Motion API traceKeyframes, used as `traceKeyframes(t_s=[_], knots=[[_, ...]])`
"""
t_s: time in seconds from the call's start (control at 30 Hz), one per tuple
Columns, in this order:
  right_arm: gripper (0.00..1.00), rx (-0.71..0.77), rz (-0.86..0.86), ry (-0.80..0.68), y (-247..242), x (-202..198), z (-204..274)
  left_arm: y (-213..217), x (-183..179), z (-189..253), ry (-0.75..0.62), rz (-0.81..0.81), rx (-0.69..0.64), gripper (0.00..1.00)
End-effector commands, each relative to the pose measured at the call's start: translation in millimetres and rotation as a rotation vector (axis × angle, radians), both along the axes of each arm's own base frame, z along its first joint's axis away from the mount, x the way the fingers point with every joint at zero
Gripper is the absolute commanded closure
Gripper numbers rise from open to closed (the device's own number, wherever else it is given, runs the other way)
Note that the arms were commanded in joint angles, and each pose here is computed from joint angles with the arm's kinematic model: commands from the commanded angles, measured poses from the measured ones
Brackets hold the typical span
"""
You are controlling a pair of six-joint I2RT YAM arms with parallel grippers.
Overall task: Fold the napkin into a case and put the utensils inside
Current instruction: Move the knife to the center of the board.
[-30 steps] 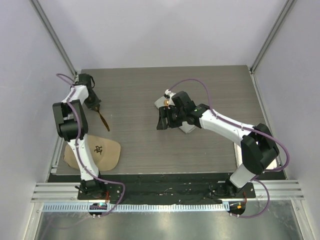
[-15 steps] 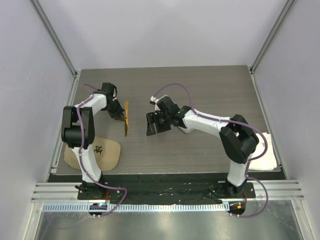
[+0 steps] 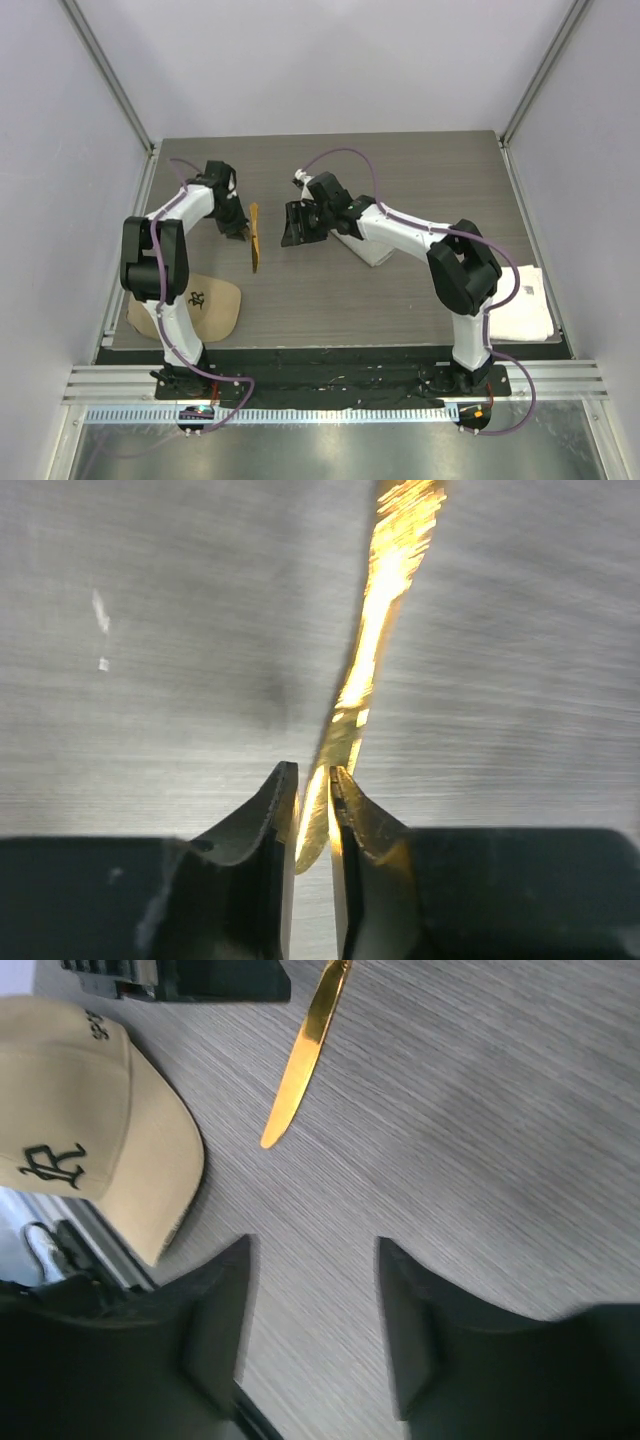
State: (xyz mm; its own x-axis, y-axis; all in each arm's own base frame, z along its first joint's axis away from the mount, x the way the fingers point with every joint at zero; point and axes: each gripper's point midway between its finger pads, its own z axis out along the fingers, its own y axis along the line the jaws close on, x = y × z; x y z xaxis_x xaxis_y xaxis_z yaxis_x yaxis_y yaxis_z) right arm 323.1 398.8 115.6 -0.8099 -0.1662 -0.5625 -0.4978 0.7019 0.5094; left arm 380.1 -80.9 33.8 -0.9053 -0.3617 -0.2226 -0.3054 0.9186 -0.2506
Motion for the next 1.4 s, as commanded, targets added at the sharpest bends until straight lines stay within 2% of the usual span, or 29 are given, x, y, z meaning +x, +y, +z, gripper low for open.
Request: traceKeyframes(t_s=[0.0, 0.03, 0.07, 0.17, 0.23, 0.3, 0.43, 0.57, 0.83, 1.07, 1.37], knots=[[0.51, 0.16, 0.02, 0.025, 28.2, 5.7, 16.9, -7.3, 38.2, 38.1, -0.135, -0.076, -0.004, 0.81], [0.56, 0.182, 0.007, 0.07, 32.7, 3.9, 9.2, -6.3, 41.5, 35.8, -0.131, -0.072, 0.0, 0.82], [0.65, 0.209, 0.014, 0.079, 37.7, 4.0, 10.2, -7.7, 48.5, 40.7, -0.148, -0.065, -0.01, 0.83], [0.78, 0.27, 0.026, 0.127, 50.9, 3.7, 4.7, -10.0, 58.4, 44.3, -0.172, -0.047, -0.029, 0.84], [0.82, 0.301, 0.037, 0.118, 59.2, 8.0, 6.1, -14.7, 62.7, 45.4, -0.184, -0.046, -0.063, 0.83], [0.86, 0.302, 0.035, 0.137, 64.0, 11.2, -3.1, -15.7, 66.2, 38.3, -0.159, -0.049, -0.071, 0.79], [0.99, 0.331, 0.062, 0.169, 82.3, 11.2, -11.9, -12.2, 74.1, 31.1, -0.133, -0.055, -0.043, 0.66], [0.99, 0.342, 0.082, 0.185, 104.0, 5.5, -18.5, -5.6, 86.1, 34.9, -0.17, -0.038, -0.007, 0.59], [0.99, 0.34, 0.089, 0.238, 124.9, -7.4, -42.7, -0.2, 95.4, 35.1, -0.165, 0.002, 0.014, 0.61], [0.99, 0.306, 0.085, 0.265, 126.3, -11.2, -67.5, 1.3, 96.8, 33.2, -0.155, 0.023, -0.006, 0.62], [0.99, 0.279, 0.076, 0.286, 112.5, -21.9, -88.0, 3.4, 97.9, 38.2, -0.154, 0.001, 0.002, 0.58]])
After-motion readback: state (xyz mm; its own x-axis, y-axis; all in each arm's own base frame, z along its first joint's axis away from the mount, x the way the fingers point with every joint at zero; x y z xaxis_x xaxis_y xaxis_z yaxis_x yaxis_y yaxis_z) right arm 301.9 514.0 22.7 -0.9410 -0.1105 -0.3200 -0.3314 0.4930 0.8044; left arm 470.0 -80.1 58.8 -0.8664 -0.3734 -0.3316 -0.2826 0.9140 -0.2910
